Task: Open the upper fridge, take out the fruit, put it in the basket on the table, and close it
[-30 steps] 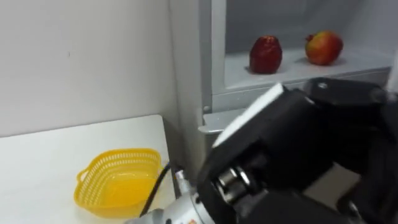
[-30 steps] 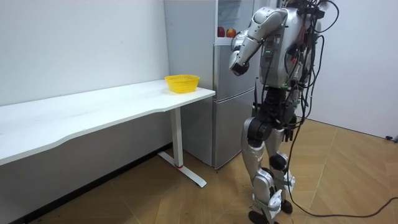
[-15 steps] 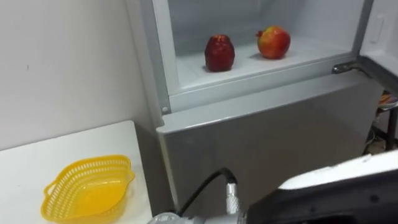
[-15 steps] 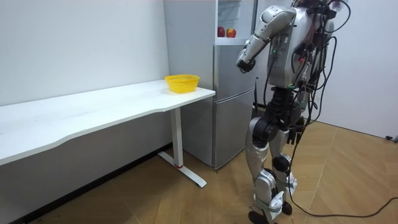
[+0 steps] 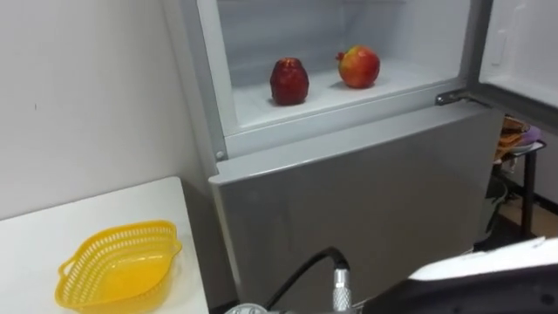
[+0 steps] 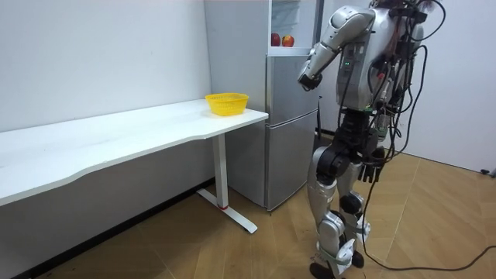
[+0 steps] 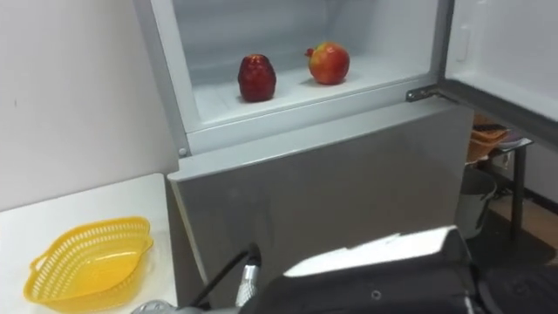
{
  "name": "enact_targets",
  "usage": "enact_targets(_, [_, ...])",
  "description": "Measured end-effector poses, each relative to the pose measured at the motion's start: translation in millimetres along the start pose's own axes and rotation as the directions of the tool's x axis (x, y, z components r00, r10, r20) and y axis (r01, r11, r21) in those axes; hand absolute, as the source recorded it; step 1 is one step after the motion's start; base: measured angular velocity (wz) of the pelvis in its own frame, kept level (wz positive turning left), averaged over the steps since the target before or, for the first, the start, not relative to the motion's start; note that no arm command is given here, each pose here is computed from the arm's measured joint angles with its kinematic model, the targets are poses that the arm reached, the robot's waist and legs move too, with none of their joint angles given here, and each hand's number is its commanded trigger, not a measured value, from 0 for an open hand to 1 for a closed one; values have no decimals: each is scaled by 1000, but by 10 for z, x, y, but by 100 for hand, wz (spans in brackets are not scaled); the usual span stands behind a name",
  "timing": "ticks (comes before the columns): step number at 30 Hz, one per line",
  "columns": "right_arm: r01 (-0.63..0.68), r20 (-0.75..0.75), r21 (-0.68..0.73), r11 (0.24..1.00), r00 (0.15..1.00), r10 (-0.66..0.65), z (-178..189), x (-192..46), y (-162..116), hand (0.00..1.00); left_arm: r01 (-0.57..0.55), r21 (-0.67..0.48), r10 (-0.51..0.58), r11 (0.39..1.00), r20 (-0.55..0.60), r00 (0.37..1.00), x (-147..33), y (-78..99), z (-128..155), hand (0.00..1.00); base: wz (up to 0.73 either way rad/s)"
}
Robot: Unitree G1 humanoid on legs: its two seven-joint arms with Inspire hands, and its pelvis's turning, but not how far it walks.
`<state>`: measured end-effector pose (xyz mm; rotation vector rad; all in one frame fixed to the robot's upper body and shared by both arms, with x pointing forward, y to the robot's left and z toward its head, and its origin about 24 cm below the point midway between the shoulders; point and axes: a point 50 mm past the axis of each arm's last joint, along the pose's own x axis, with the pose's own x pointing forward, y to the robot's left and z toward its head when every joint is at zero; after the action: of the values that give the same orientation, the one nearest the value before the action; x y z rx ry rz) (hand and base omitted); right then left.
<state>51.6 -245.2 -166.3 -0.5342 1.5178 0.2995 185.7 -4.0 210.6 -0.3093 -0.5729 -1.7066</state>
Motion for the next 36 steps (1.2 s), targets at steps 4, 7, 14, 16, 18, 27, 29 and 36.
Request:
enact_targets(4, [1, 10, -5, 1000, 1000, -1, 5, 0, 4, 0, 4, 4, -4, 1000, 2, 1000, -6, 4, 9, 0, -10])
enact_targets(7, [-1, 27, -3, 1000, 1000, 2, 7, 1, 21, 0, 0, 10, 0, 1000, 1, 1000, -24, 9, 20, 0, -6])
enact_targets(14, [30, 31, 23, 999, 999, -31, -23, 2, -2, 0, -180, 117, 188, 977, -65, 980, -327, 95, 22, 0, 1])
enact_targets(16, [40, 29, 33, 999, 999, -41, -51, 4, -3, 0, -278, 185, 301, 943, -110, 947, -499, 104, 5, 0, 13])
enact_targets(18, [38, 20, 57, 998, 999, -39, -95, 8, 20, 0, -349, 265, 393, 899, -133, 910, -630, 137, 28, 0, 9])
enact_targets(27, [40, -11, 137, 990, 999, -39, -335, 18, 232, 0, -688, 525, 736, 501, 160, 658, -1133, 130, 541, 0, 15])
enact_targets(29, [46, -6, 143, 989, 999, -45, -339, 22, 306, 0, -769, 543, 803, 337, 261, 537, -1297, 102, 628, 0, 21])
enact_targets(36, [39, -40, 250, 968, 999, -30, -546, 5, 424, 0, -791, 579, 836, -200, 522, 170, -1813, -90, 968, 0, 5])
